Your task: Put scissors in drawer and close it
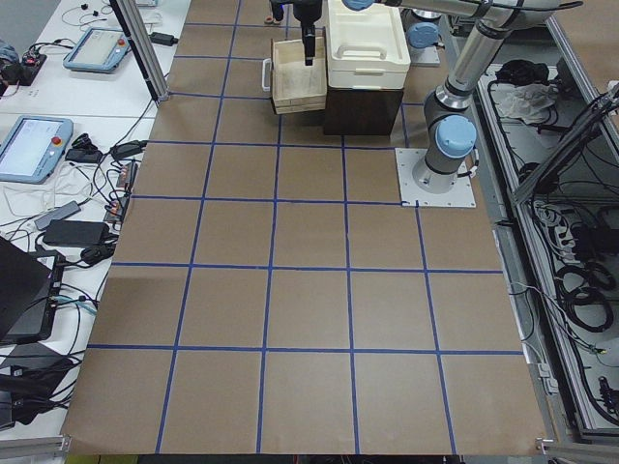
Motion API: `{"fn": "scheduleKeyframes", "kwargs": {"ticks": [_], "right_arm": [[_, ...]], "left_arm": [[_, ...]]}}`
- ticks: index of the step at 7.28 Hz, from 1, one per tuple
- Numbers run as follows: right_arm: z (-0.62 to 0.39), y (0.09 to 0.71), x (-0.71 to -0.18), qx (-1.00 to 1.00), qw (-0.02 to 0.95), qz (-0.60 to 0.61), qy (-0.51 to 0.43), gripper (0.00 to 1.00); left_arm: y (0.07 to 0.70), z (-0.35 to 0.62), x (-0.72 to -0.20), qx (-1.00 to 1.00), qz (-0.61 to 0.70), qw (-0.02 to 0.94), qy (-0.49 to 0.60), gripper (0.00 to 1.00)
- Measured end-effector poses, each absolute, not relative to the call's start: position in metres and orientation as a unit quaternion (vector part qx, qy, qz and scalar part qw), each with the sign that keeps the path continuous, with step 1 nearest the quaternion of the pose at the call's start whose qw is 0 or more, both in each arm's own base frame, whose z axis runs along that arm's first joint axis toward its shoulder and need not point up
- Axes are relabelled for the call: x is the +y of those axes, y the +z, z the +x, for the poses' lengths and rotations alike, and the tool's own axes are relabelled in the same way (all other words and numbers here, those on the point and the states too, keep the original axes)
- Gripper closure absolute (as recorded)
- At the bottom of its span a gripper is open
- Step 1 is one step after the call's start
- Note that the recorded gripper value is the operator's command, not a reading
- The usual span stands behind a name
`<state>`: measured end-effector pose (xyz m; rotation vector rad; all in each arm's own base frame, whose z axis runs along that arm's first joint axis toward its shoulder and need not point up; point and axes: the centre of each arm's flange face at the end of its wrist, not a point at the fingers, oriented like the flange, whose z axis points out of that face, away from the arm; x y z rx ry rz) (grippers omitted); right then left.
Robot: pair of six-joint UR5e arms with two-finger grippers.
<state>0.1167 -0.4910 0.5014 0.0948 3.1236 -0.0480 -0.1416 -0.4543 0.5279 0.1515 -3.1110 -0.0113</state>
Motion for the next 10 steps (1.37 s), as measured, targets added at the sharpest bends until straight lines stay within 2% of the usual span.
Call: {"fn": "scheduleKeyframes", "kwargs": {"ticks": [10], "right_arm": [[0.113,0.506,-0.477,1.0,0.002,0.025,0.008,0.0]], "left_arm": [[0.528,-0.142,-0.454,-0.999,0.049,0.013,-0.004,0.0]]}}
